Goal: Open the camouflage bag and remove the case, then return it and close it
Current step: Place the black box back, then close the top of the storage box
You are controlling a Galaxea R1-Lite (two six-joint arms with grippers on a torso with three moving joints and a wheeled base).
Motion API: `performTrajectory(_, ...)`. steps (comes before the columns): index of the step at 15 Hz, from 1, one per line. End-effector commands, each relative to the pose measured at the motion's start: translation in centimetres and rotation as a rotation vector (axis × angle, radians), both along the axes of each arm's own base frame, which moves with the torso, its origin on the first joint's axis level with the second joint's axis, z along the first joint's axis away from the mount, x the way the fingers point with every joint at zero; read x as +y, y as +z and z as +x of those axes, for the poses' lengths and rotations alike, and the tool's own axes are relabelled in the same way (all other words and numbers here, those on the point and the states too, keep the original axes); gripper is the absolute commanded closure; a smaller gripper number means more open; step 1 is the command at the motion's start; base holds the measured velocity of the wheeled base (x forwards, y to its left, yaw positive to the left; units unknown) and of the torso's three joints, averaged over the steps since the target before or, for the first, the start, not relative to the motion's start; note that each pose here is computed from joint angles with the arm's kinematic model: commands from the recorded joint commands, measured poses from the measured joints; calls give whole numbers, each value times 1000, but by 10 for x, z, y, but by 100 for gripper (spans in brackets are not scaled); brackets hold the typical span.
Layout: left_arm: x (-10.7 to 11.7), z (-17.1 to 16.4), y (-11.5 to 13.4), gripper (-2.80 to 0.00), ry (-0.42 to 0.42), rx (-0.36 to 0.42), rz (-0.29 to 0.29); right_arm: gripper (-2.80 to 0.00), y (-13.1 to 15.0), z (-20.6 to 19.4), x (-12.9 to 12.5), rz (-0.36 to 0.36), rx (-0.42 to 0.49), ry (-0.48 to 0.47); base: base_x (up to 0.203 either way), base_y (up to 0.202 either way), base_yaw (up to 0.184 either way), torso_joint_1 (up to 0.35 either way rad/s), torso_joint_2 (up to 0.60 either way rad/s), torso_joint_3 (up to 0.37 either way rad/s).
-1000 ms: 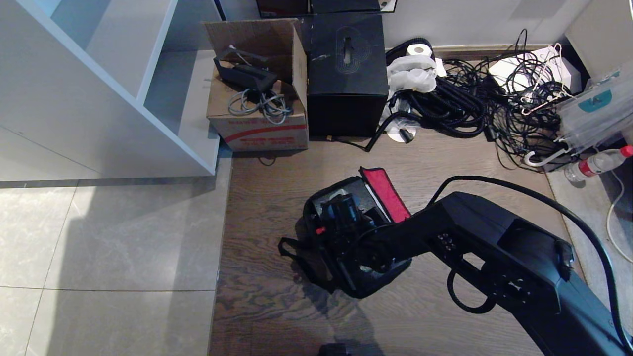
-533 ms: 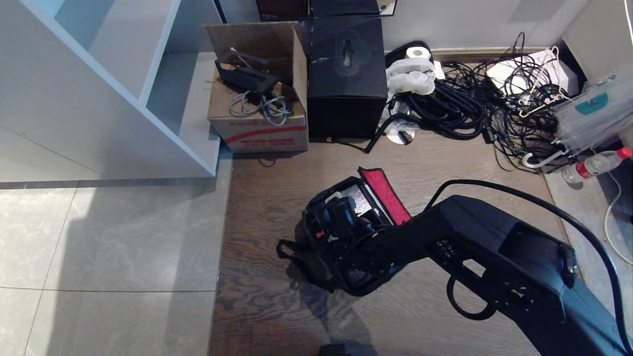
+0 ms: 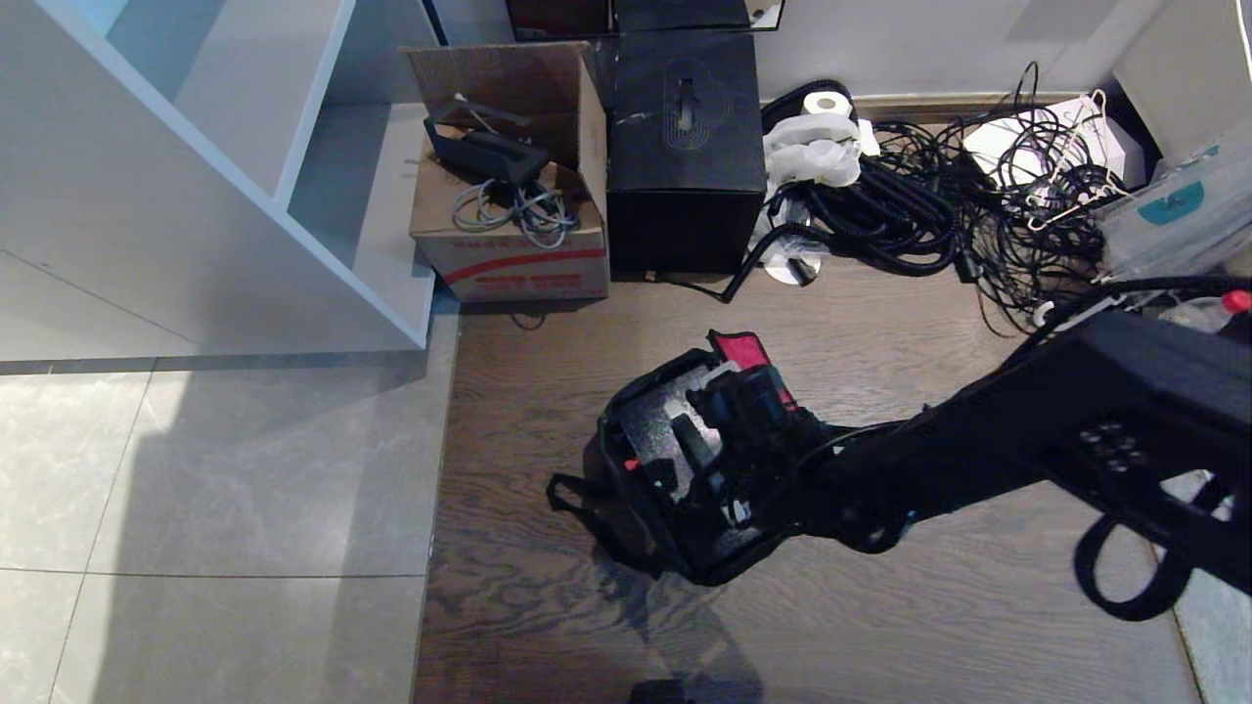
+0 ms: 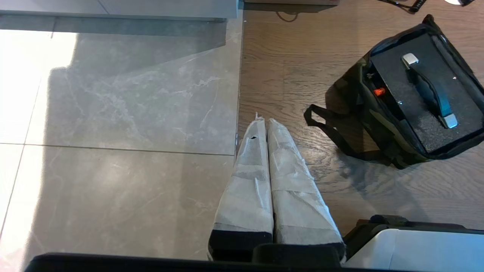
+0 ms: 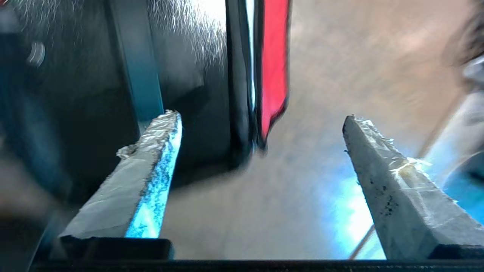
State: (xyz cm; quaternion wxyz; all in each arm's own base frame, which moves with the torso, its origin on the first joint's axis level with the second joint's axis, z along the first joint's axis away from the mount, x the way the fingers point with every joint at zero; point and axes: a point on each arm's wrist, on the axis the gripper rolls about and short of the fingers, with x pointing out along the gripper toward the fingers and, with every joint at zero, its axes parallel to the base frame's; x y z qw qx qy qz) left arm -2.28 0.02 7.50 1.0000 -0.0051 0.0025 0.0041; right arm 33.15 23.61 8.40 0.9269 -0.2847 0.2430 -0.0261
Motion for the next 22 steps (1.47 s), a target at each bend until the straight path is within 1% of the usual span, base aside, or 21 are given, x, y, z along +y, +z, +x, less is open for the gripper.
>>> performTrajectory(1,0,0,0,0,0,0,0,-280,44,-36,-47,145,47,68,0,0,0,0,0,0)
performTrajectory(2,0,0,0,0,-1,0,0,0,48,-50,-65,195,108,94,0,0,0,0,0,0)
performTrajectory(3,0,0,0,0,0,0,0,0,47,-64,-83,236,178,111,0,0,0,0,0,0)
performTrajectory(4,0,0,0,0,-2,0,0,0,43,-78,-100,278,244,103,0,0,0,0,0,0)
performTrajectory(5,0,0,0,0,0,0,0,0,35,-88,-111,318,297,67,0,0,0,0,0,0)
performTrajectory(6,0,0,0,0,0,0,0,0,23,-97,-118,366,360,27,0,0,0,0,0,0)
performTrajectory(7,0,0,0,0,0,0,0,0,13,-101,-121,437,433,30,0,0,0,0,0,0)
performTrajectory(8,0,0,0,0,-2,0,0,0,6,-97,-120,506,484,47,0,0,0,0,0,0)
performTrajectory(9,0,0,0,0,0,0,0,0,5,-86,-120,556,475,55,0,0,0,0,0,0)
performTrajectory(10,0,0,0,0,0,0,0,0,1,-76,-120,582,476,55,0,0,0,0,0,0)
performTrajectory(12,0,0,0,0,0,0,0,0,-4,-59,-126,606,469,27,0,0,0,0,0,0)
performTrajectory(13,0,0,0,0,-1,0,0,0,-7,-51,-127,656,457,-4,0,0,0,0,0,0)
performTrajectory(14,0,0,0,0,0,0,0,0,-10,-42,-124,739,432,-31,0,0,0,0,0,0)
performTrajectory(15,0,0,0,0,0,0,0,0,-13,-29,-120,828,379,-48,0,0,0,0,0,0)
performTrajectory(16,0,0,0,0,0,0,0,0,-19,-17,-116,870,340,-49,0,0,0,0,0,0)
performTrajectory(17,0,0,0,0,0,0,0,0,-24,-7,-114,887,312,-53,0,0,0,0,0,0)
performTrajectory(18,0,0,0,0,0,0,0,-280,-32,3,-111,889,284,-63,0,0,0,0,0,0)
performTrajectory(19,0,0,0,0,0,0,0,-280,-37,11,-110,884,245,-67,0,0,0,0,0,0)
performTrajectory(20,0,0,0,0,0,0,0,-280,-44,18,-108,858,204,-56,0,0,0,0,0,0)
performTrajectory(22,0,0,0,0,0,0,0,-280,-55,33,-104,764,114,-44,0,0,0,0,0,0)
